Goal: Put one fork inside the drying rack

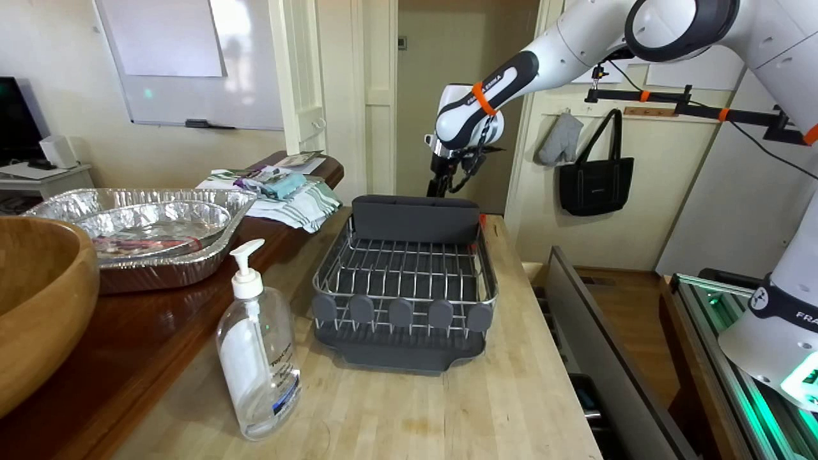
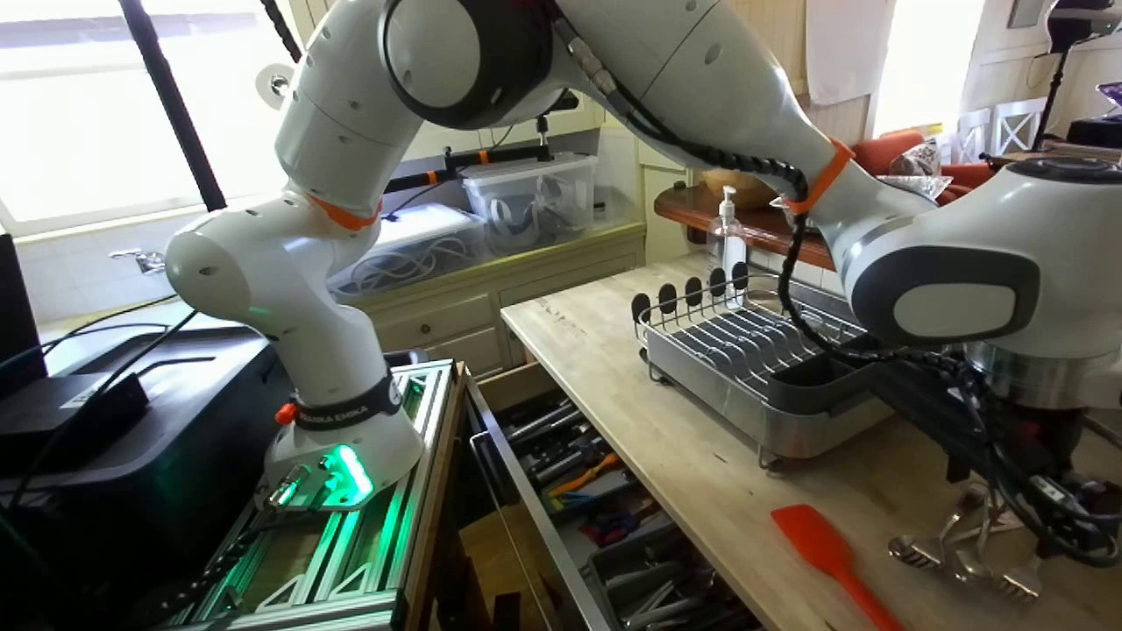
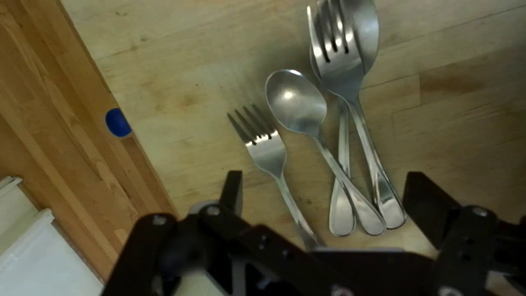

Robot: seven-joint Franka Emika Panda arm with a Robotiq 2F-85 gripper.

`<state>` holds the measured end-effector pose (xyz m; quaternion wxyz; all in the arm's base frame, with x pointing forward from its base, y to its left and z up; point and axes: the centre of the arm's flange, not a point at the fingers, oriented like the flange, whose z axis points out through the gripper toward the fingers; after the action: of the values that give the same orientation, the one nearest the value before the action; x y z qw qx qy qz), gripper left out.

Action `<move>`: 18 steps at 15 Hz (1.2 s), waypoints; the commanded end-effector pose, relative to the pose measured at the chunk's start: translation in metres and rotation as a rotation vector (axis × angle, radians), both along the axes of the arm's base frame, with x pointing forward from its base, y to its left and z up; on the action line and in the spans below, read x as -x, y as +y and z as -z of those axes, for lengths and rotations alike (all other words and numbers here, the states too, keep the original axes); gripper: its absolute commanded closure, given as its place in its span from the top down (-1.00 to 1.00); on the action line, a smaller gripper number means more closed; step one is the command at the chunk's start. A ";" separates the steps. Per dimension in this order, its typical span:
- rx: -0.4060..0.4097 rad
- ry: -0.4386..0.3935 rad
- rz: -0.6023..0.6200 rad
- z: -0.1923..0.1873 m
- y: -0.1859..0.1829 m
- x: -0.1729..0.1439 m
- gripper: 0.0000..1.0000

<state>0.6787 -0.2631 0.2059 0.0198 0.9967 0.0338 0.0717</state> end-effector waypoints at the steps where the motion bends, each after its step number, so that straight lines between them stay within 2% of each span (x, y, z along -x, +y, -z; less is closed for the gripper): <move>1: -0.009 0.001 0.009 0.026 0.003 -0.007 1.00; 6: -0.013 0.015 -0.012 0.041 0.009 -0.007 1.00; 9: -0.012 0.020 -0.016 0.044 0.010 -0.007 0.79; 10: -0.010 0.022 -0.017 0.044 0.010 -0.007 0.51; 11: -0.008 0.023 -0.019 0.045 0.010 -0.007 0.31; 12: -0.005 0.024 -0.021 0.045 0.010 -0.007 0.72; 15: -0.010 0.025 -0.017 0.043 0.009 -0.007 0.97; 18: -0.036 0.008 0.019 0.036 0.000 -0.010 1.00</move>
<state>0.6803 -0.2517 0.1718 0.0098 0.9975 0.0411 0.0563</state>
